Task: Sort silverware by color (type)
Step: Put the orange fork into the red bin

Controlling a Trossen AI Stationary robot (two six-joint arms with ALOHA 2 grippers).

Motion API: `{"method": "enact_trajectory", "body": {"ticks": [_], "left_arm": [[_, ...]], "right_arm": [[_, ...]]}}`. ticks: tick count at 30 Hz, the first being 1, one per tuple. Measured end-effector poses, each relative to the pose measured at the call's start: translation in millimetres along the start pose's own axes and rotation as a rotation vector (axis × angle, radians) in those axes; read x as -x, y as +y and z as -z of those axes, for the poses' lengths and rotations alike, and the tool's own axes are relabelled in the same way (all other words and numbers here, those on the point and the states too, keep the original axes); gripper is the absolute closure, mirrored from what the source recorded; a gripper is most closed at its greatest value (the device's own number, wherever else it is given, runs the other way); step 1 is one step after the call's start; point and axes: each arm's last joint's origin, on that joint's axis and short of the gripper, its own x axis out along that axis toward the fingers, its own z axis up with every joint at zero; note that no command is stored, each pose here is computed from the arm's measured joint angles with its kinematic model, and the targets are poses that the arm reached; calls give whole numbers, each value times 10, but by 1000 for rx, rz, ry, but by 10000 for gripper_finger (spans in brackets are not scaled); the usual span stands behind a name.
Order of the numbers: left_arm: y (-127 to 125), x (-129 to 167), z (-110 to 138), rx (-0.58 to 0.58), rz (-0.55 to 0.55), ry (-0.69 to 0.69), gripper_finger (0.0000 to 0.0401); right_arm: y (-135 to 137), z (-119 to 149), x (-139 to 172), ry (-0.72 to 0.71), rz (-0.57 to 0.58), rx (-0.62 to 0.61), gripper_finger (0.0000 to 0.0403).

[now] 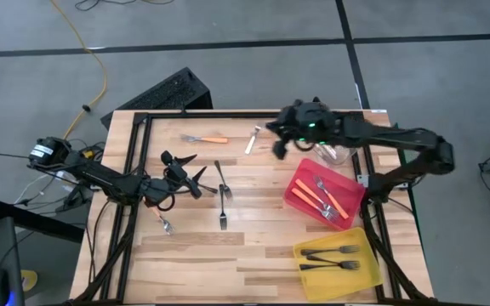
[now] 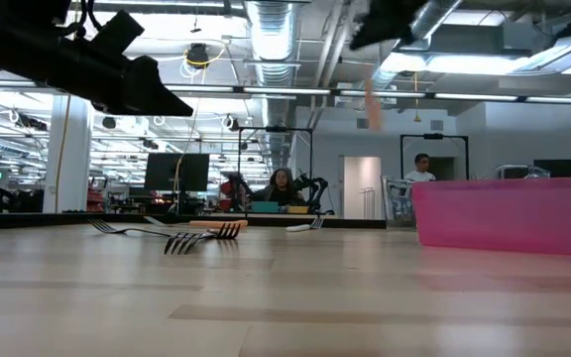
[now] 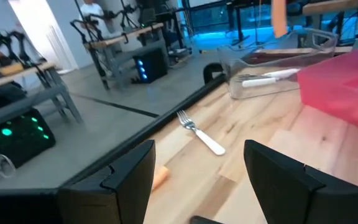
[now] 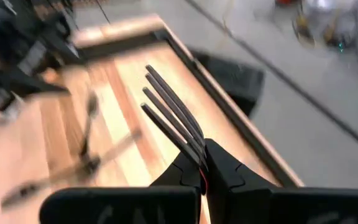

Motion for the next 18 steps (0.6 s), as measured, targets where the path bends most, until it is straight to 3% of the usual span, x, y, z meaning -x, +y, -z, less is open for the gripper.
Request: {"method": "enact_trajectory", "body": {"ticks": [5,8,12,18], "left_arm": [[-5,0,15,28,19,10,168],[-5,-1,15,31,18,10,168],[-5,-1,17,29,18,12,168],[-2,-2,43,8,16,28,168]], "right_arm": [[-202,158,346,163,53,-70,380],[-250,249,439,257,26,-108,380],[-236,373,441,407,-40,-126,380],[-155,539,283,617,-48,-129,380]]}}
